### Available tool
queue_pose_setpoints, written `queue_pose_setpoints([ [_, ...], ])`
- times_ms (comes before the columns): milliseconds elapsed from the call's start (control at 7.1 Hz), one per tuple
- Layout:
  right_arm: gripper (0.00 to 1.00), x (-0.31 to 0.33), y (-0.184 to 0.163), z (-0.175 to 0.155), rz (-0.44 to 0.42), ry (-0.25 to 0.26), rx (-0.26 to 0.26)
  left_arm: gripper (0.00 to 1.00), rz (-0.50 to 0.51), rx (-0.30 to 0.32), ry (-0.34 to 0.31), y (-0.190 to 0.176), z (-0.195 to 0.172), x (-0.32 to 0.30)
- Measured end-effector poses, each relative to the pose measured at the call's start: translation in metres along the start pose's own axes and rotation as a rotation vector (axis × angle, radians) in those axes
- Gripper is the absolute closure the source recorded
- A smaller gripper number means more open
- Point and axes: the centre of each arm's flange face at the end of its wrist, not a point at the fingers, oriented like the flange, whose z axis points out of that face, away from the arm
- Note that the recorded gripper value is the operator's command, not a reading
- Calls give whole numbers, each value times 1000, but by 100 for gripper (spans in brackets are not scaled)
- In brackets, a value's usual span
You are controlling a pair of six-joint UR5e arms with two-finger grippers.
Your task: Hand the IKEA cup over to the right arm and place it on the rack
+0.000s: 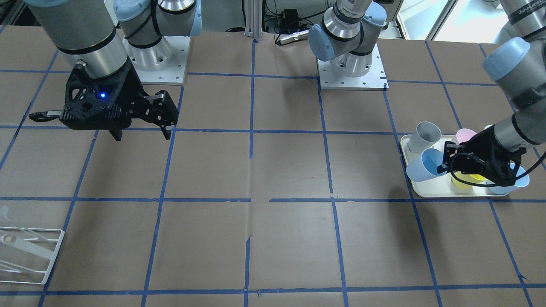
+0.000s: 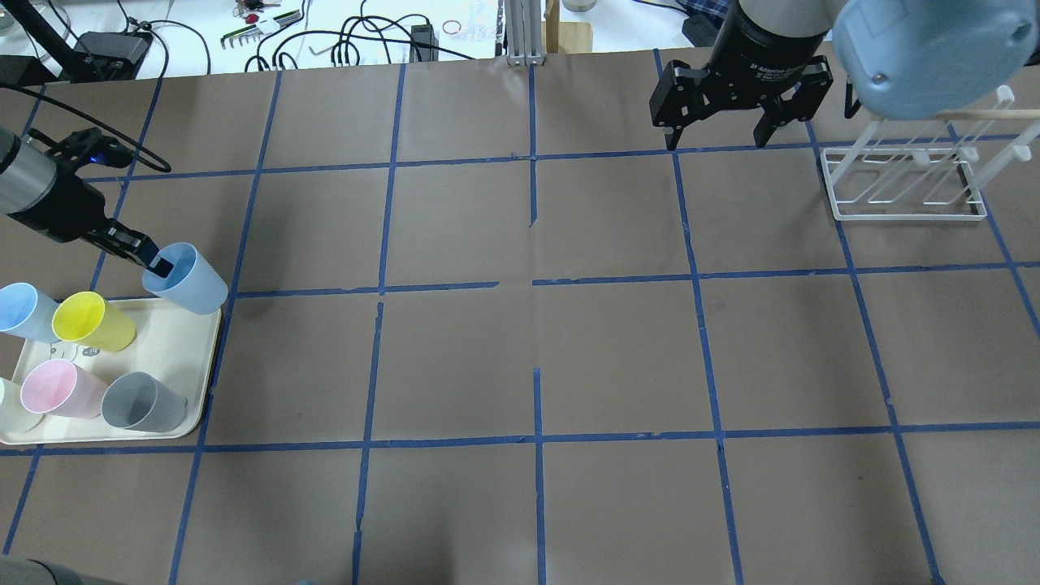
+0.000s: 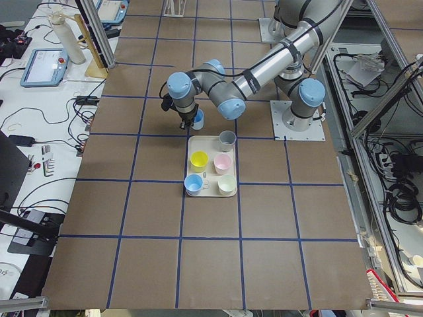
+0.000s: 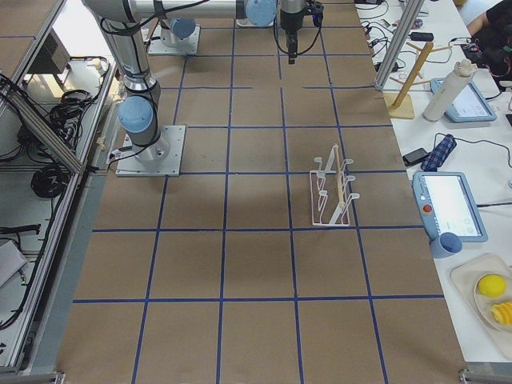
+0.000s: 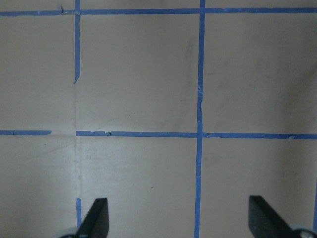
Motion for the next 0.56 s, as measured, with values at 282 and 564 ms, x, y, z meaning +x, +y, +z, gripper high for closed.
queue_pose_setpoints([
  [282,0,3,-1,0,2,0,0,100,-196,51,109,-10,-36,61],
  [564,0,9,-4,0,10,0,2,100,-376,89,223,-26,-55,144],
])
